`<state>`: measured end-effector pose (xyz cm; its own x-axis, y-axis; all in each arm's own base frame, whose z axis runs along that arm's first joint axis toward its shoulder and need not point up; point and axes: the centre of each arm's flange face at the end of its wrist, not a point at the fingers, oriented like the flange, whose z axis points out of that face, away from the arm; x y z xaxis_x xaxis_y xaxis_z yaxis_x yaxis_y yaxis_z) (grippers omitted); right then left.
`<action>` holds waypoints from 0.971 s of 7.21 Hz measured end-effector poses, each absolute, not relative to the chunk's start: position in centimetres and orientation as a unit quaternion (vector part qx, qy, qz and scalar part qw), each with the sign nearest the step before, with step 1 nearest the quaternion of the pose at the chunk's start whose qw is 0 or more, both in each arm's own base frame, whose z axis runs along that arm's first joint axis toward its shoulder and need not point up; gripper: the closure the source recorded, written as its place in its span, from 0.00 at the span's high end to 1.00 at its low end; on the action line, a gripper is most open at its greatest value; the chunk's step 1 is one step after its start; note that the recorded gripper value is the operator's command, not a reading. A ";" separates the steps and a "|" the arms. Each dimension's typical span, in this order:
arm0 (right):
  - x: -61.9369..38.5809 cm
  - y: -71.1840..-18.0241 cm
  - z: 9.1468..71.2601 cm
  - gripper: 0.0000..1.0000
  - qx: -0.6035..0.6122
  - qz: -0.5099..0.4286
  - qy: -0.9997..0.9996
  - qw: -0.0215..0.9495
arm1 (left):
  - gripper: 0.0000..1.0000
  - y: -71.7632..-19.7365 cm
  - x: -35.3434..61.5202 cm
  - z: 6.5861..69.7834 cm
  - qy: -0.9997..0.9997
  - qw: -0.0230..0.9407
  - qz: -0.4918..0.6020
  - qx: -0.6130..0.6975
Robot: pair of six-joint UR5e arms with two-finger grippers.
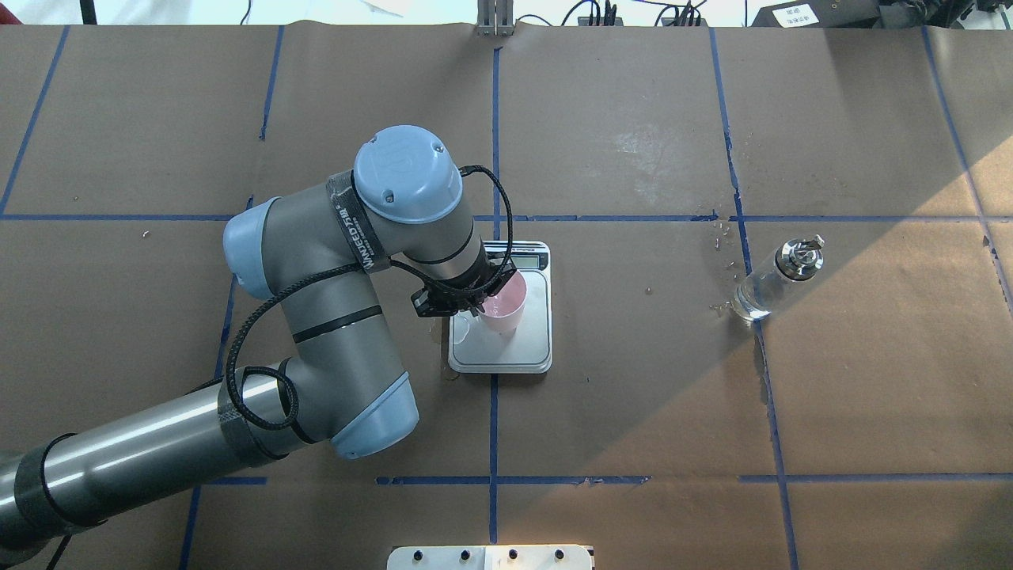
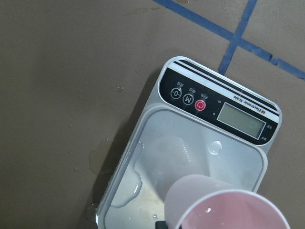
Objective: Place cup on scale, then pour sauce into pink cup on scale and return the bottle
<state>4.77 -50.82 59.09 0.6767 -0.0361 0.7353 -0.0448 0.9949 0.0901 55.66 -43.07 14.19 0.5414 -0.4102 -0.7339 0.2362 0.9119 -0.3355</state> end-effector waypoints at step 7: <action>1.2 -47.0 47.4 1.00 0.089 0.027 -0.422 0.902 | 1.00 -44.3 45.1 10.0 0.468 0.864 -0.176 -0.053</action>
<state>1.17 -46.97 47.45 0.6428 -0.0269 0.7656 -0.1229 0.9828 0.1378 45.08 -44.26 9.96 0.5002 -0.3539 -0.7903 0.2550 0.9324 -0.2561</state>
